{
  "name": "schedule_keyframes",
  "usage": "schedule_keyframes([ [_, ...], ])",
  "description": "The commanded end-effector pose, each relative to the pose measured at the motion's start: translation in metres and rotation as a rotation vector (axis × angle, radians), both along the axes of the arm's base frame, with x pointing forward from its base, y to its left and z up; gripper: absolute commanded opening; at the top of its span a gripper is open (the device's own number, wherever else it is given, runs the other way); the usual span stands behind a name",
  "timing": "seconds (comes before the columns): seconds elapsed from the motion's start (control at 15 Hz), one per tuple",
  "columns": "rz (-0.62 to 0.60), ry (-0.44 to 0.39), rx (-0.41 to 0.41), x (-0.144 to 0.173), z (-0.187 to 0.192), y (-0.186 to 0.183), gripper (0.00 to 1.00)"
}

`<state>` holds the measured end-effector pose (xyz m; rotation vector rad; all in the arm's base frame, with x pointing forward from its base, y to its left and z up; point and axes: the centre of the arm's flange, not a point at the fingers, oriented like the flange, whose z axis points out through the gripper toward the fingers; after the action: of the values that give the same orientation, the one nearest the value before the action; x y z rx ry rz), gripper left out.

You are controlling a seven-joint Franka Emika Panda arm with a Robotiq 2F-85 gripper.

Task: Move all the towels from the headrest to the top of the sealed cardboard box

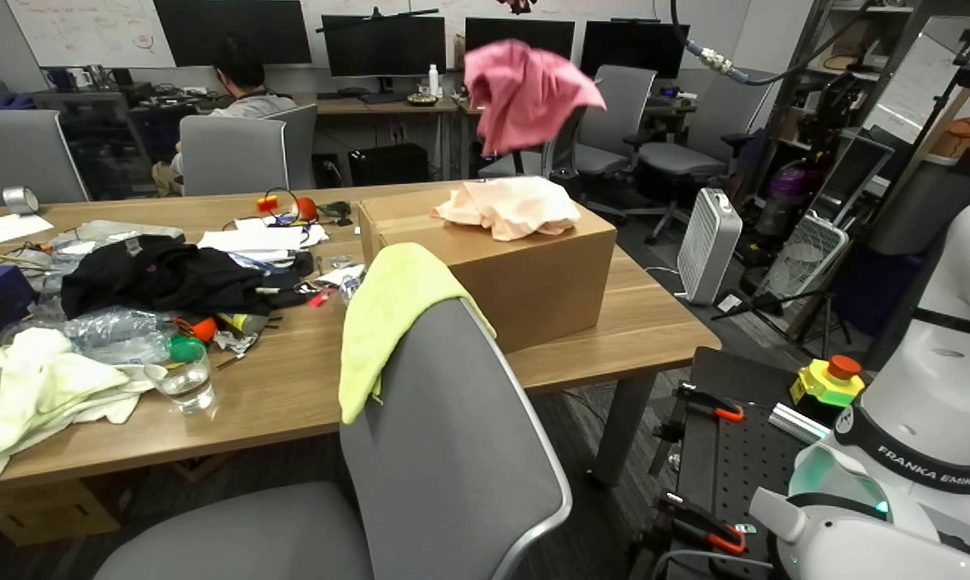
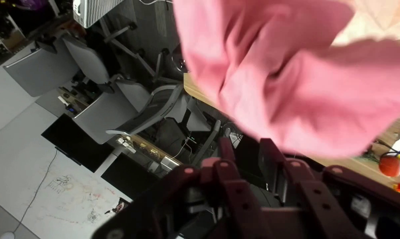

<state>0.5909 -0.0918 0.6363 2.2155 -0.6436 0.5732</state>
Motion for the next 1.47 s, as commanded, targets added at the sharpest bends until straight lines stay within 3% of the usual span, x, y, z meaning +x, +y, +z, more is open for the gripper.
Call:
schedule_keyframes([
  [0.0,-0.025,-0.003,-0.021,0.015,0.002,0.005,0.61],
  [0.33,0.029,0.056,-0.016,0.012,-0.018,0.023,0.98],
  [0.8,0.288,0.242,0.081,-0.017,-0.045,0.1,1.0],
  [1.4,0.688,0.492,0.282,-0.092,-0.069,0.207,1.0],
])
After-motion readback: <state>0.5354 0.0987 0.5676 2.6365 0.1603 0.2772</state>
